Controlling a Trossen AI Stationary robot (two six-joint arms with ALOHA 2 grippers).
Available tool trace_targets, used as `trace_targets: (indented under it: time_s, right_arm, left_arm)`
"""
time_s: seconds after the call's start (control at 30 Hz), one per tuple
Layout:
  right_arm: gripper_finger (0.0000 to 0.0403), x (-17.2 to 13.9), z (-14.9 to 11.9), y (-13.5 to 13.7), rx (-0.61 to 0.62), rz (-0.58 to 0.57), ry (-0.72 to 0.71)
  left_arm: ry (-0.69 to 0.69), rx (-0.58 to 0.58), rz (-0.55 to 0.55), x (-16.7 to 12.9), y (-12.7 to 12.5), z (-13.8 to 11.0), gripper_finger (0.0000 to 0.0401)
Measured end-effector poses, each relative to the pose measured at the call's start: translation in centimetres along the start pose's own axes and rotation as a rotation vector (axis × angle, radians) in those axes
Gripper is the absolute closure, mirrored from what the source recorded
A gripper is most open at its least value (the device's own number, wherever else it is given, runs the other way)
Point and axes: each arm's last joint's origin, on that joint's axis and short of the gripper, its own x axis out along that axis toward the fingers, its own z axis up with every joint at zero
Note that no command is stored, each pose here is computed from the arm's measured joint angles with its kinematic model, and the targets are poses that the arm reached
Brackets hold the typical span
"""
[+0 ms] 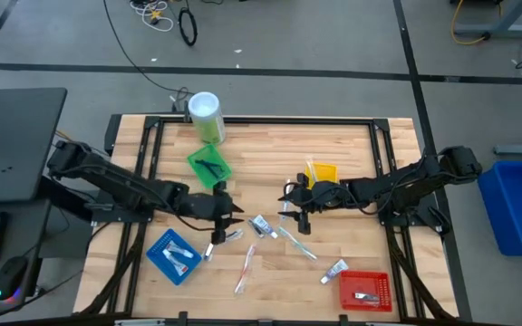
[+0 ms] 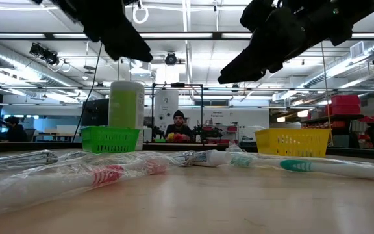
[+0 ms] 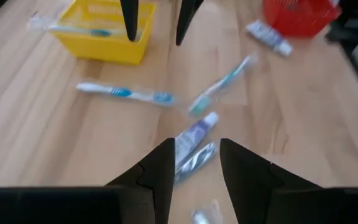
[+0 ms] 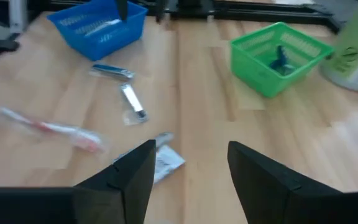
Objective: Pick & Place Travel size toiletries
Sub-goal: Put the green toothbrush into the yellow bin
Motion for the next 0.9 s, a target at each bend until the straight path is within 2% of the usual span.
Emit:
trace_targets:
  time_s: [0.23,0.43,0.53,0.63,0.77,0.9]
  right_arm:
    - [0.0215,-0.2,-0.5,1.5,0.145,0.149,0.062]
    - [0.0219,-0.9,-1.4,4.5,0.207,0.260,0.157]
    - [0.0213,-1.4,-1.0,5.8,0.196,0.227,0.213]
    - [0.0211,-2.1,1.6,6.6,0.187,0.165,0.235]
    - [0.0216,-2.8,3.5,7.2,0.190,0.088,0.306]
    - [0.0216,-1.5,1.7,7.5,0.263,0.039,0.439]
  left_arm:
    - [-0.163,-0.074,-0.003,0.8,0.7,-3.6,0.0264]
    - [-0.162,-0.099,0.063,0.9,1.2,-5.1,0.0264]
    - [-0.162,-0.091,0.067,0.9,1.2,-5.1,0.0264]
    - [-0.163,-0.056,0.075,0.9,1.3,-5.1,0.0264]
    - [-0.163,-0.062,0.080,0.9,1.4,-5.0,0.0264]
    - [-0.163,-0.067,0.080,0.9,1.4,-5.0,0.0264]
